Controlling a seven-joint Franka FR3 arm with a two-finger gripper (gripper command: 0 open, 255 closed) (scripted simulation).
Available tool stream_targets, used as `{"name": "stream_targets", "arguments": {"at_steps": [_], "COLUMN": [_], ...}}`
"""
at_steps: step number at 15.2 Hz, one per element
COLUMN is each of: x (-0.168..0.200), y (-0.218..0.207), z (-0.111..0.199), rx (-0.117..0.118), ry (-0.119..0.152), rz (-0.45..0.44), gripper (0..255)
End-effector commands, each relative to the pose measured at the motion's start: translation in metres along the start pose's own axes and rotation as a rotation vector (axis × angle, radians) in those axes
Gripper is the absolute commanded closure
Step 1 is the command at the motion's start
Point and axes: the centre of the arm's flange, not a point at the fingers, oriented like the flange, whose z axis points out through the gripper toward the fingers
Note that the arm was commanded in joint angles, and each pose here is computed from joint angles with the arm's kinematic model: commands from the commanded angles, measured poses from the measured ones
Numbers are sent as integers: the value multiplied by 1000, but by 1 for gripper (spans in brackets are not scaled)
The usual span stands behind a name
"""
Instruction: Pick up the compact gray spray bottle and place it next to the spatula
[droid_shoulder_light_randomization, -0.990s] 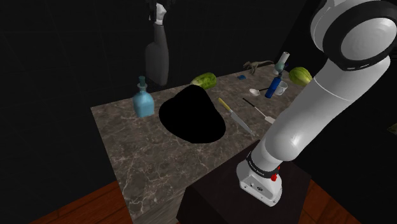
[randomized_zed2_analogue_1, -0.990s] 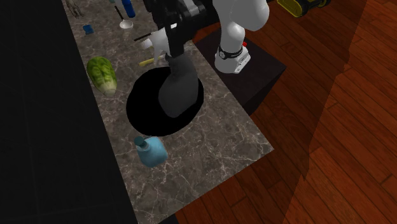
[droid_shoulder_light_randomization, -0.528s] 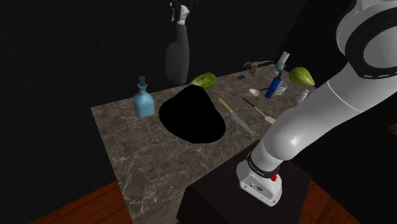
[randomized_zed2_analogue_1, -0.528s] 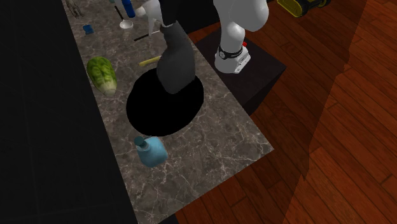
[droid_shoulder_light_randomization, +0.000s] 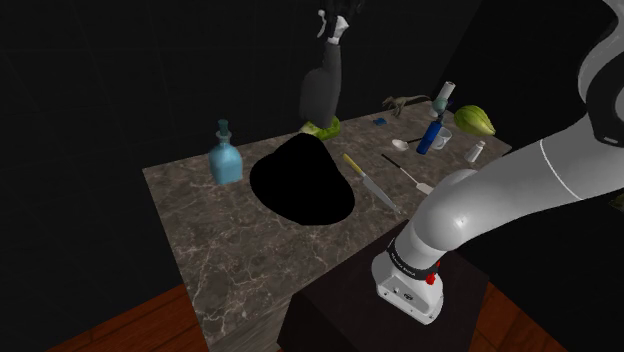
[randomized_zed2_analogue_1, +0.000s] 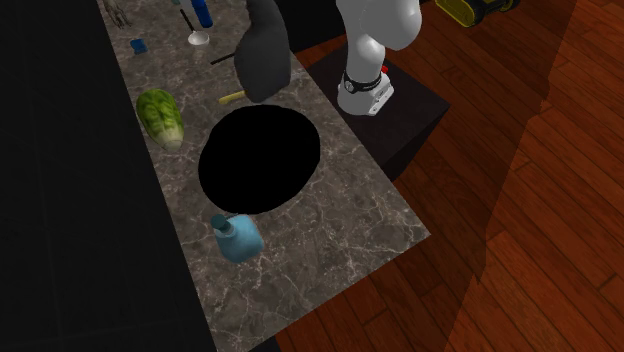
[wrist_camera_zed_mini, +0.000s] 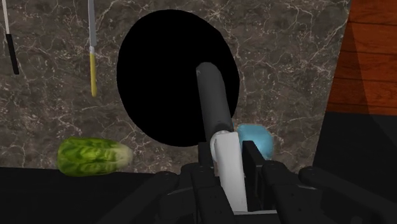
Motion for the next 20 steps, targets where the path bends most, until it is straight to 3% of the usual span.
{"name": "stream_targets", "arguments": {"at_steps": [1, 20], "x": [-7, -95], "y": [25, 260], "z": [-1, -2], "rx": [1, 1], "ry": [0, 0], "rz": [-2, -2], "gripper": [255, 255]}}
